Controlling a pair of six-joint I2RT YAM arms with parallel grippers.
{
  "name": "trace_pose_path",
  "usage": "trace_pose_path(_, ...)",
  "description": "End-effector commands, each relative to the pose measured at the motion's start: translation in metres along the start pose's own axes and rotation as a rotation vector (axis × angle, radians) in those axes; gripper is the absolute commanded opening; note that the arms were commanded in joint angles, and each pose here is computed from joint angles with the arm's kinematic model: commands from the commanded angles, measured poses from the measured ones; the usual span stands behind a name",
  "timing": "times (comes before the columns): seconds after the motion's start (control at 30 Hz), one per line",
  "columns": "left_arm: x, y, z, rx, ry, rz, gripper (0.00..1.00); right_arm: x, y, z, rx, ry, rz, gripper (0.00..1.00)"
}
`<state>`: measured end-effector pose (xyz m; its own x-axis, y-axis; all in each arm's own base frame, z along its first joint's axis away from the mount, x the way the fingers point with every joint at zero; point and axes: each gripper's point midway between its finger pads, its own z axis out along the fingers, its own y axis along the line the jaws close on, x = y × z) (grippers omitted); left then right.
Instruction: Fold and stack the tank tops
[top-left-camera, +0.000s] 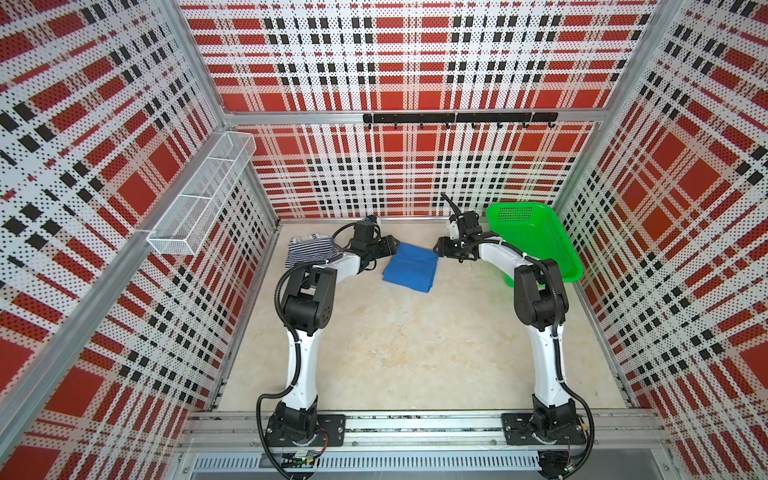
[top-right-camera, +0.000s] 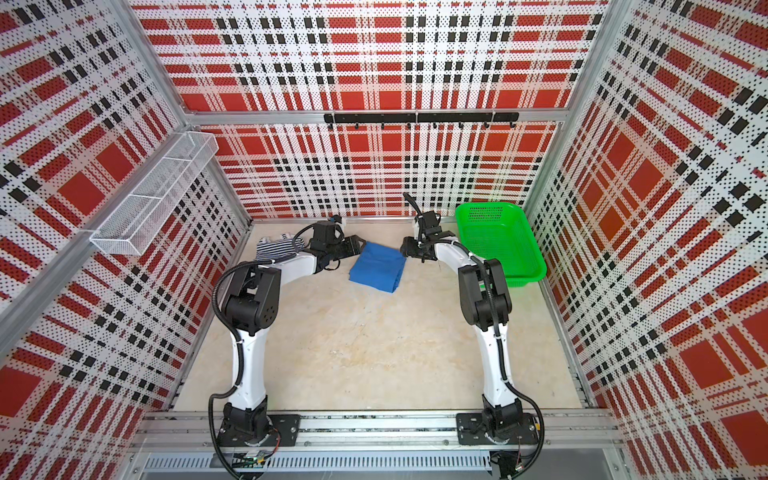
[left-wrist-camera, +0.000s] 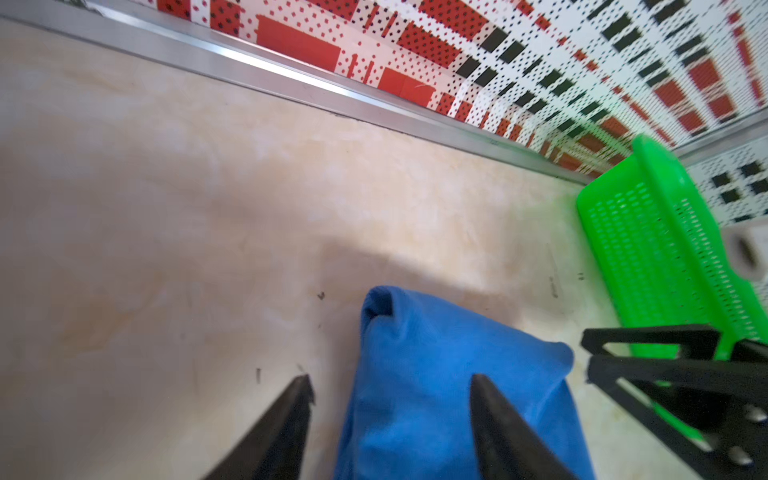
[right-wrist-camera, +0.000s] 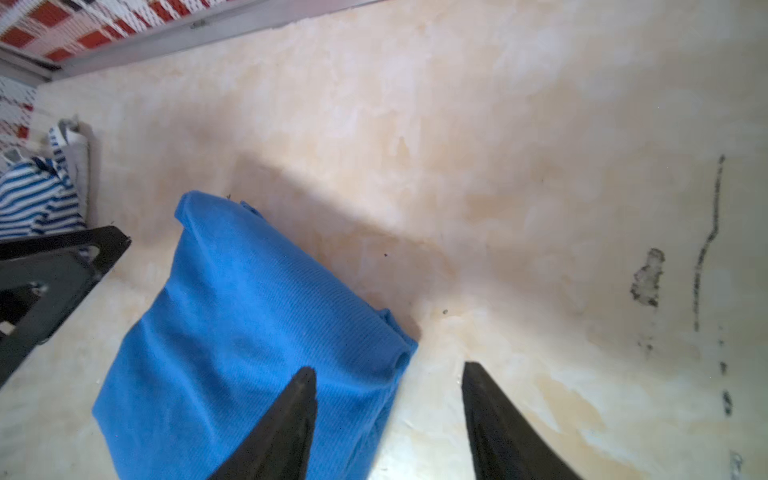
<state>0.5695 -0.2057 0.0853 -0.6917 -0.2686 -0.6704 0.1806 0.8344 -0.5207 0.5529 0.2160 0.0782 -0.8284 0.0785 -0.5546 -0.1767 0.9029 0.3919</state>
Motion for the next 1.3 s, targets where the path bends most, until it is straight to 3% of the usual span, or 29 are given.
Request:
trace_pose_path(0.0, 0.003, 0.008, -0.016, -0.042, 0.000, 0.008, 0.82, 0.004, 0.009, -0.026, -0.022, -0.017, 0.033, 0.60)
trace_pose_path(0.1, 0.032, 0.017, -0.006, -0.058, 0.087, 0.003, 0.86, 0.027, 0.020, -0.031, -0.074, -0.008, 0.104, 0.61)
trace_pose_path(0.3, 0.070, 0.021, 0.003, -0.048, 0.193, 0.006, 0.83, 0.065, 0.031, -0.020, -0.113, 0.007, 0.194, 0.77)
trace_pose_path(0.67, 0.134, 0.014, 0.005, -0.002, 0.320, -0.081, 0.59, 0.102, 0.036, 0.017, -0.134, 0.027, 0.297, 0.70)
trace_pose_path(0.77, 0.137, 0.008, 0.008, 0.016, 0.303, -0.096, 0.44, 0.110, 0.042, 0.024, -0.158, 0.041, 0.306, 0.64)
trace_pose_path(0.83, 0.132, 0.003, 0.009, 0.027, 0.281, -0.104, 0.29, 0.112, 0.044, 0.026, -0.173, 0.045, 0.311, 0.55)
trace_pose_path(0.97, 0.103, -0.008, 0.000, 0.029, 0.205, -0.091, 0.01, 0.107, 0.050, 0.019, -0.201, 0.015, 0.311, 0.25)
trace_pose_path(1.1, 0.070, -0.018, -0.013, 0.031, 0.137, -0.061, 0.00, 0.097, 0.059, 0.011, -0.241, -0.018, 0.299, 0.00)
trace_pose_path(1.27, 0.033, -0.012, -0.026, -0.018, 0.092, -0.009, 0.00, 0.081, 0.077, 0.006, -0.336, -0.069, 0.290, 0.00)
